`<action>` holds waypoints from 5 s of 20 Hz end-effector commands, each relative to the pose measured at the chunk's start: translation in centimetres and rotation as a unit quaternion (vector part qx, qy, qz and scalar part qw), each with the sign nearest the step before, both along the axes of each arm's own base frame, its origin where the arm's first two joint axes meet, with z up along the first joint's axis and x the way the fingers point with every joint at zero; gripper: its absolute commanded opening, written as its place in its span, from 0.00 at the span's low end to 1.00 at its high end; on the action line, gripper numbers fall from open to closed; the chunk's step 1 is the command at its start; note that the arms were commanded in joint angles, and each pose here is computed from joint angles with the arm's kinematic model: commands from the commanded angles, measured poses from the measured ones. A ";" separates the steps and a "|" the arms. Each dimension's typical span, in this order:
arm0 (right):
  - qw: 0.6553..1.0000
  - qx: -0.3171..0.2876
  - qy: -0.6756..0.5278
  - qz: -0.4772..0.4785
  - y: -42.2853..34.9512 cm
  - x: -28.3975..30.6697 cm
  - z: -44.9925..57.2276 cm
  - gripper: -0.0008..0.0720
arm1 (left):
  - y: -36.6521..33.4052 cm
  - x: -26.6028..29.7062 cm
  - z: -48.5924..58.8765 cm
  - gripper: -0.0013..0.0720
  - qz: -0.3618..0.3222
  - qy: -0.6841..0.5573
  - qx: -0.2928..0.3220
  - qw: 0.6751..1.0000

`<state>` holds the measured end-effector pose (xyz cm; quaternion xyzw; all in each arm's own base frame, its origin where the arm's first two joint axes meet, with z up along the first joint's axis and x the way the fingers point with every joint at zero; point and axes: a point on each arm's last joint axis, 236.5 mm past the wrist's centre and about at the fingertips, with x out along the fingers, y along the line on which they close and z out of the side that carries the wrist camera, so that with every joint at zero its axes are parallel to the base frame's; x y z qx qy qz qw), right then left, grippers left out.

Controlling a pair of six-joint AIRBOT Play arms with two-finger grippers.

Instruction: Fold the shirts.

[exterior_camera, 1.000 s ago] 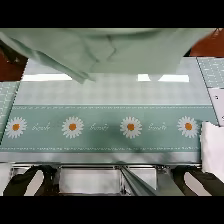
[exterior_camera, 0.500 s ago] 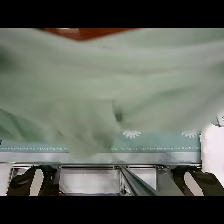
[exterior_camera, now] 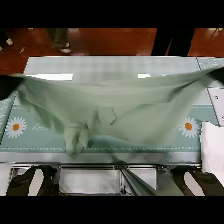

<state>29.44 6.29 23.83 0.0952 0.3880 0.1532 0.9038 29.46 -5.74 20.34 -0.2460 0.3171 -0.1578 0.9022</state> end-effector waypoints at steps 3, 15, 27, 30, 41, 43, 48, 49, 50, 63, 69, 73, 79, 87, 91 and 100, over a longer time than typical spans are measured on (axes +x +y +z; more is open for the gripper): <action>0.995 0.040 0.064 -0.058 -2.1 10.8 -12.6 0.05 | 2.9 7.5 -13.1 0.05 0.067 0.098 -0.079 0.990; 0.966 0.209 0.118 -0.099 -0.8 23.6 -19.7 0.59 | -0.3 19.4 -18.2 0.71 -0.008 0.144 -0.079 0.986; 0.949 0.117 0.250 -0.154 -8.9 5.2 -23.5 0.57 | 10.7 -1.0 -23.8 0.71 0.113 0.325 -0.114 0.932; 0.953 0.163 0.220 -0.132 -5.8 3.7 -23.2 0.57 | 9.4 -4.1 -27.1 0.71 0.138 0.369 -0.155 0.906; 0.958 0.160 0.206 -0.120 -5.4 3.4 -22.2 0.57 | 5.4 -0.4 -29.4 0.71 0.121 0.357 -0.173 0.910; 0.958 0.160 0.206 -0.120 -5.4 3.4 -22.2 0.57 | 5.1 0.0 -29.6 0.71 0.128 0.358 -0.169 0.910; 0.958 0.160 0.205 -0.121 -5.4 3.4 -22.2 0.58 | 3.2 -0.3 -30.2 0.71 0.117 0.382 -0.174 0.900; 0.958 0.160 0.205 -0.121 -5.4 3.4 -22.2 0.57 | 2.7 -0.4 -30.5 0.71 0.110 0.388 -0.172 0.899; 0.958 0.160 0.205 -0.121 -5.4 3.4 -22.2 0.57 | 2.2 -0.6 -30.8 0.71 0.101 0.396 -0.170 0.897; 0.905 0.065 0.304 -0.290 -15.6 -3.1 -28.2 0.57 | 0.0 -0.4 -30.9 0.05 0.058 0.399 -0.150 0.903; 0.872 0.133 0.424 -0.204 -8.3 -8.7 -32.5 0.58 | 0.2 -0.3 -30.9 0.05 0.060 0.396 -0.148 0.904; 0.865 0.148 0.446 -0.175 -5.9 -8.0 -33.7 0.58 | 0.1 -0.3 -30.9 0.05 0.060 0.396 -0.148 0.904; 0.860 0.187 0.436 -0.190 -4.7 -6.0 -34.7 0.58 | 0.1 -0.3 -30.9 0.05 0.060 0.396 -0.148 0.904; 0.881 0.195 0.407 -0.144 -1.3 -3.6 -34.9 0.07 | 0.1 -0.3 -30.9 0.05 0.060 0.396 -0.148 0.904; 0.919 0.184 0.335 -0.095 -2.0 -0.2 -29.1 0.05 | 0.0 0.5 -28.3 0.05 0.039 0.369 -0.145 0.917; 0.987 0.068 -0.130 -0.064 -5.8 10.3 7.7 0.05 | 0.5 9.2 7.8 0.05 -0.006 -0.077 -0.087 0.993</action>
